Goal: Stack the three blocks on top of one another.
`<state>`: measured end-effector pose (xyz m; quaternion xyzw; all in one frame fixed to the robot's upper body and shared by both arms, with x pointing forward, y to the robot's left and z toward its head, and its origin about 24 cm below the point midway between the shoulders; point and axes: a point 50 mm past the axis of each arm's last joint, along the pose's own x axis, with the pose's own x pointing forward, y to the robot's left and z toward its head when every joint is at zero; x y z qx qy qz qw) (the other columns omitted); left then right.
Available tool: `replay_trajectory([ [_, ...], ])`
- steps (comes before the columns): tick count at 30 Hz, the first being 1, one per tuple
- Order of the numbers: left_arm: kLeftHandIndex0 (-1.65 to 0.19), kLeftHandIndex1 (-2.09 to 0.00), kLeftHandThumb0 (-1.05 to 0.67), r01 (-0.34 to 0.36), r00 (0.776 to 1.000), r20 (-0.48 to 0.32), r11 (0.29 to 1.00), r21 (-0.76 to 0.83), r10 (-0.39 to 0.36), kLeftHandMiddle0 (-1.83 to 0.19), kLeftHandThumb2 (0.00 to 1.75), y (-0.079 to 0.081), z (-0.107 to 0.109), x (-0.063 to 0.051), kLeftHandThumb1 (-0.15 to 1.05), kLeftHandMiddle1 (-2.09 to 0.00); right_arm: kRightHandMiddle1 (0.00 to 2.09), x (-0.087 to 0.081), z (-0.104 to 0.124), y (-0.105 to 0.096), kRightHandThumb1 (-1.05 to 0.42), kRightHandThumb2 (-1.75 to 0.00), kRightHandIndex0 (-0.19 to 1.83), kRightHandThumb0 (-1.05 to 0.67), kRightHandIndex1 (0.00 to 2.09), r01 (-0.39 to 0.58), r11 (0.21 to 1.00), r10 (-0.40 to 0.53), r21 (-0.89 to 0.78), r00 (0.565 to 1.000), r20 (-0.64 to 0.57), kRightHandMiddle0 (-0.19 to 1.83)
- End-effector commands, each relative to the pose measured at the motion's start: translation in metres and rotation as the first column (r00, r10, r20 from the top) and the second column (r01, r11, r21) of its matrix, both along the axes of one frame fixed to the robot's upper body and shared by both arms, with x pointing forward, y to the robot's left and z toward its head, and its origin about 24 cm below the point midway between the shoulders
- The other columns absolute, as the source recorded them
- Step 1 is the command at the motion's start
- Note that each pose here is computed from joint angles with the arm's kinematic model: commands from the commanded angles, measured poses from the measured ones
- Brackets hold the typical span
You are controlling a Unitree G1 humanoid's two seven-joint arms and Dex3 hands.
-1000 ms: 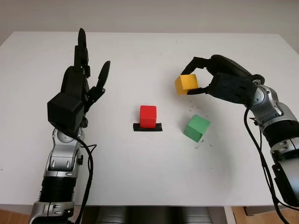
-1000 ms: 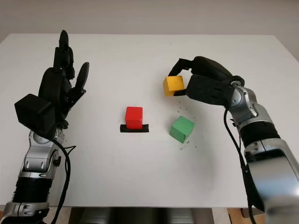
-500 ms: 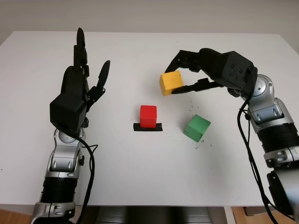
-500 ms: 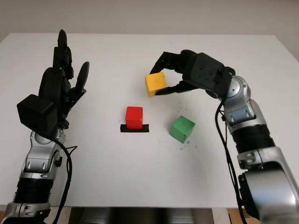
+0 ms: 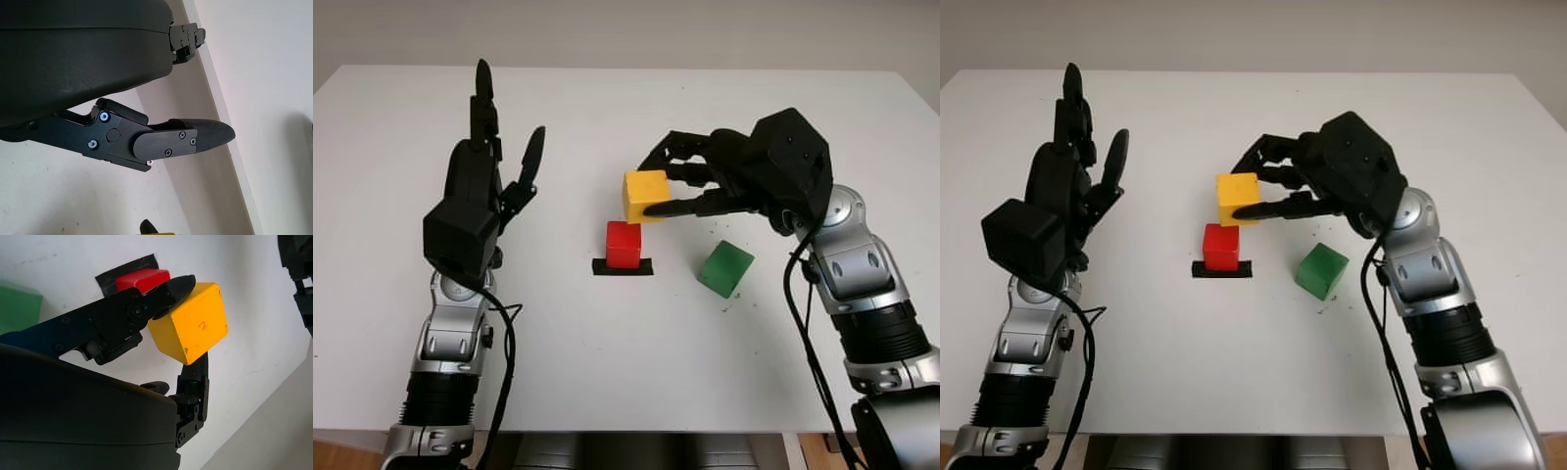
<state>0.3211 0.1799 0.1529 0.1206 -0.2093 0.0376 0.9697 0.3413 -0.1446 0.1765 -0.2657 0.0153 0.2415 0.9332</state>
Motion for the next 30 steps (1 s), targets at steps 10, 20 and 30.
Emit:
replay_trajectory([
  [10,0.17,-0.05,-0.70,-0.008,1.000,-0.002,1.000,-0.011,0.008,0.19,0.47,0.004,-0.002,-0.005,1.05,-0.05,1.84,-0.008,-0.017,0.006,-0.97,-0.06,0.31,-0.48,0.05,0.106,0.988,-0.098,0.116,0.993,-0.071,0.22],
  [20,0.17,-0.05,-0.69,-0.018,1.000,0.003,1.000,0.001,0.018,0.18,0.49,0.003,-0.001,-0.005,1.05,-0.05,1.86,-0.006,-0.028,0.011,-0.98,-0.05,0.30,-0.47,0.05,0.120,0.986,-0.111,0.114,0.990,-0.088,0.24],
  [30,0.15,-0.06,-0.69,-0.032,0.999,0.009,0.999,0.011,0.032,0.17,0.48,0.002,-0.002,-0.005,1.05,-0.06,1.81,-0.003,-0.032,0.016,-0.97,-0.05,0.32,-0.47,0.06,0.097,0.991,-0.092,0.091,0.994,-0.057,0.25],
])
